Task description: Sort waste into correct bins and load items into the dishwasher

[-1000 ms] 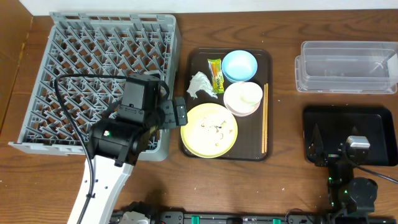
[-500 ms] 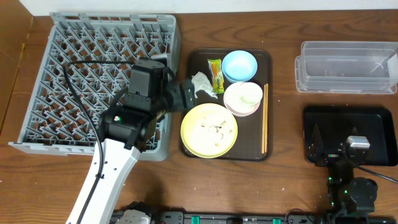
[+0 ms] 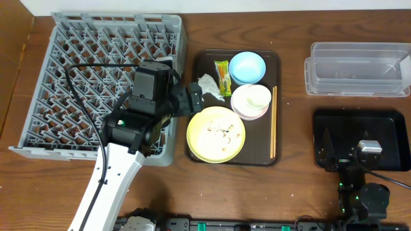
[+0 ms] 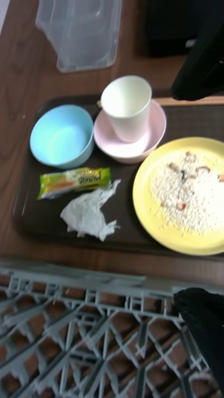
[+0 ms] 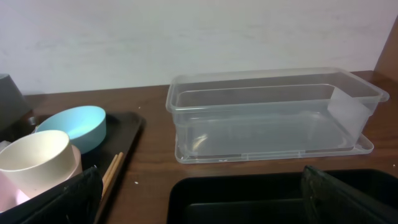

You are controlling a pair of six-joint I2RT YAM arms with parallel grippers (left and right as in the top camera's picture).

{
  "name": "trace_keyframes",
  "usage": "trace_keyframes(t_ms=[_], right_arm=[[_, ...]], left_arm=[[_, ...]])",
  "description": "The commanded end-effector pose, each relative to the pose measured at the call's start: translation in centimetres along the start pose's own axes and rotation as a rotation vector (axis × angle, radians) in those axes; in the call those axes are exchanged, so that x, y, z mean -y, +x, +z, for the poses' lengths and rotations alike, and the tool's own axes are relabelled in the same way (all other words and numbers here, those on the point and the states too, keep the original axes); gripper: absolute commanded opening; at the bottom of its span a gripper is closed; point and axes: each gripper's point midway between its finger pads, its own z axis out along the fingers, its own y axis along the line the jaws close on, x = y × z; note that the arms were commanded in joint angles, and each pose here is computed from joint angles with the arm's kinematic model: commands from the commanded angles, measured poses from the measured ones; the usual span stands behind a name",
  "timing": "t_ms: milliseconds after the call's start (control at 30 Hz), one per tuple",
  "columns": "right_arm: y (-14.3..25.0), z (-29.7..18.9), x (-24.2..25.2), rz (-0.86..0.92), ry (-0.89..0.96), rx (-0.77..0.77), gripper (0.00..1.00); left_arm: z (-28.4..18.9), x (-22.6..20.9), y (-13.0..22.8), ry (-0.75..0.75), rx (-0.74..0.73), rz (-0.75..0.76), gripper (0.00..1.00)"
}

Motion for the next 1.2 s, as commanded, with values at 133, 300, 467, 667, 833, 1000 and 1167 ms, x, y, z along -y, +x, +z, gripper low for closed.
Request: trace_keyframes(t_ms=[133, 300, 467, 667, 833, 1000, 1167], right_arm=[[0.1, 0.0, 0.2, 0.005, 0.007, -0.003, 0.99], [0.1, 0.0, 0.2, 0.005, 0.007, -0.003, 0.99], [0.1, 0.0, 0.2, 0.005, 0.007, -0.003, 0.99], [0.1, 0.0, 0.2, 0.005, 0.007, -0.003, 0.99], [0.1, 0.0, 0.2, 0.005, 0.007, -0.003, 0.99], [0.1, 0.0, 0.2, 0.005, 0.007, -0.003, 0.99], [0.1, 0.0, 0.2, 0.005, 0.007, -0.003, 0.99]], left_arm=[[-0.5, 1.2, -1.3, 0.047, 0.042, 0.108, 0.97], [1.2, 0.7, -2.0, 0.009, 0.051, 0.114, 0.97], [4.6, 0.2, -1.5, -0.01, -0.009, 0.121, 0.96], [8.2, -0.5, -0.5, -0.034, -0.078, 0.118, 0.96], [10.5, -0.6, 0.2, -0.039, -0.115, 0.161, 0.96], [12.3, 0.3, 1.0, -0.051, -0.127, 0.242, 0.95], [13.6, -1.2, 0.6, -0.211, -0.086, 0.288, 0.94]])
